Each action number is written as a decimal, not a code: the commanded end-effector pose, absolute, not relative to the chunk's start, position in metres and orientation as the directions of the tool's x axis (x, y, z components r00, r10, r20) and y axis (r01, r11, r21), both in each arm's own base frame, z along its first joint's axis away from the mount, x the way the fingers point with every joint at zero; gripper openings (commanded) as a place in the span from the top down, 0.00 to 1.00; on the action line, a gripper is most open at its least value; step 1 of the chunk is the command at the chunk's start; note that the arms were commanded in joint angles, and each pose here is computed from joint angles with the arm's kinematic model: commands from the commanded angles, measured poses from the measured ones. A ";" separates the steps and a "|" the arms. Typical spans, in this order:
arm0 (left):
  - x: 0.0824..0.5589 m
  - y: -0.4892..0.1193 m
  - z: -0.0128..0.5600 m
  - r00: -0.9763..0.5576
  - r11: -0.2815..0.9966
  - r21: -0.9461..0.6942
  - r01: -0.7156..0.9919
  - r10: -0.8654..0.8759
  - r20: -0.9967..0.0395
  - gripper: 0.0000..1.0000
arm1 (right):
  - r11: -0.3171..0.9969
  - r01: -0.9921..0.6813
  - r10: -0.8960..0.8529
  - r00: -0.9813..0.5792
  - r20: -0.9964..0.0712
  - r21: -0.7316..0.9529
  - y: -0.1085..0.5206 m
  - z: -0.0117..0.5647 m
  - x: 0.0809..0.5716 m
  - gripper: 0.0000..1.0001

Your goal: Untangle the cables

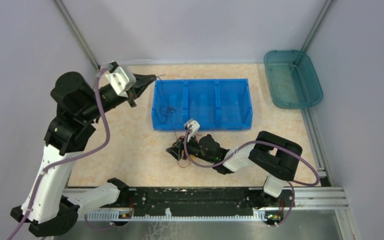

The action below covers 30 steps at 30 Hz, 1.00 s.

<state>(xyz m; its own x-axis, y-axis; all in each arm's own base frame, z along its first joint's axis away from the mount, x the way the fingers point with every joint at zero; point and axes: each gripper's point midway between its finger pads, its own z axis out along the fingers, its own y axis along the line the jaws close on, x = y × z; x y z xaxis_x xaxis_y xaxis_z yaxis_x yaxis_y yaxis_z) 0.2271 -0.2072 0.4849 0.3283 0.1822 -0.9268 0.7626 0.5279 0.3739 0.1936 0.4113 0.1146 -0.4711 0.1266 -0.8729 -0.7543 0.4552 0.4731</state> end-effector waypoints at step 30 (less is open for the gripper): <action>0.156 -0.096 0.780 0.939 0.883 0.452 -0.128 0.254 -0.233 1.00 | 0.486 -0.697 0.160 -0.522 -0.838 0.528 0.375 0.096 0.173 0.45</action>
<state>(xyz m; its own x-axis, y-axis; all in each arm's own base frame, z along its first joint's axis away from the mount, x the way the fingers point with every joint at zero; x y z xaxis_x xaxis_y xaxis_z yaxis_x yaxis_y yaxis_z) 0.1883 -0.1206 0.7393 0.8982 0.2110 -0.3856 0.0267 0.8495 0.5270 0.1774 0.3720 0.0791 -0.5367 0.1087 -0.8367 -0.6869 0.5196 0.5081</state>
